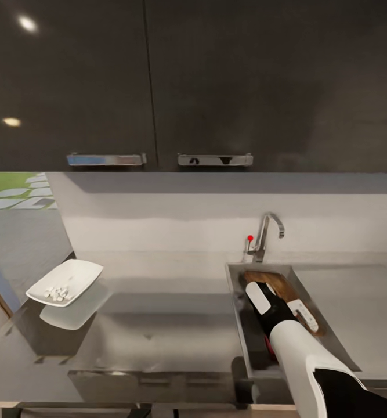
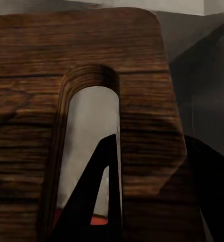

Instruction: In the kitchen, take the Vidalia onion out of the sink, dice it on the chopping board with the paring knife, put the diced onion into the bowl on the countertop, then place both the paring knife and the chopping board into the sink.

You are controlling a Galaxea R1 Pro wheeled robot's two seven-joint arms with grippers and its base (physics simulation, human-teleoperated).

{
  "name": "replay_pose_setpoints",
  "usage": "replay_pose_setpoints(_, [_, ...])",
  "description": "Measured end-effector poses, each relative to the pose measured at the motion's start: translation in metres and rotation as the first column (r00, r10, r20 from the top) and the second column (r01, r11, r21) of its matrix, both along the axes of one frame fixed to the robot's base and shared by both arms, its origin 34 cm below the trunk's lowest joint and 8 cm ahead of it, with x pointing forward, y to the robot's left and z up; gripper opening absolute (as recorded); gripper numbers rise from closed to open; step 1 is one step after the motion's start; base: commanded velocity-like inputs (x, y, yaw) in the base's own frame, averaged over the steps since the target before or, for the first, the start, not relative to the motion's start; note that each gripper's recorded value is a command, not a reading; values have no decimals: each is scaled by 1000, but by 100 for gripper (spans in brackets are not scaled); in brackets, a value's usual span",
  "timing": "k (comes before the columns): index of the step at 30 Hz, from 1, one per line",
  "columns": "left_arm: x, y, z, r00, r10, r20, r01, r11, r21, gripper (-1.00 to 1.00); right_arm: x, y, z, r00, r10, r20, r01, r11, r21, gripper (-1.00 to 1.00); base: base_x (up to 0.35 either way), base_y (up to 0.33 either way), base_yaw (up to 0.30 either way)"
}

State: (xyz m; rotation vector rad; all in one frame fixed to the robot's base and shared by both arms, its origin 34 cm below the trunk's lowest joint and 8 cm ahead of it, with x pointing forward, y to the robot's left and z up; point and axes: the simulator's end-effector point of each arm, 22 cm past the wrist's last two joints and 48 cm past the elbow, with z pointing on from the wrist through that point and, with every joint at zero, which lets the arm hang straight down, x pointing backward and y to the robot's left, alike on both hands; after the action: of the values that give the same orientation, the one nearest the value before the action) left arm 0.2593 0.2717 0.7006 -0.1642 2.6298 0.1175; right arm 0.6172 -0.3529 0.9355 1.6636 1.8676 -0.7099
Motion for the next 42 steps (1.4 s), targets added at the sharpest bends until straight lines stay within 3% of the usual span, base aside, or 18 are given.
replay_pose_setpoints(8, [-4, 0, -2, 1000, 0, -13, 0, 1000, 0, 100, -10, 5, -18, 999, -11, -31, 11, 1000, -1, -100, 1, -3, 0])
replay_pose_setpoints(17, [-9, 0, -4, 1000, 0, -29, 0, 1000, 0, 100, -7, 7, -38, 999, 42, -35, -42, 999, 0, -100, 0, 0, 0])
replay_pose_setpoints(33, [-19, 0, -9, 998, 1, -60, -1, 1000, 0, 100, -13, 7, -65, 997, 65, -42, -65, 998, -8, -100, 0, 0, 0])
replay_pose_setpoints(42, [-24, 0, -11, 997, 1, -76, -1, 1000, 1, 100, -7, 7, -77, 996, 84, 6, -83, 996, -26, -100, 0, 0, 0])
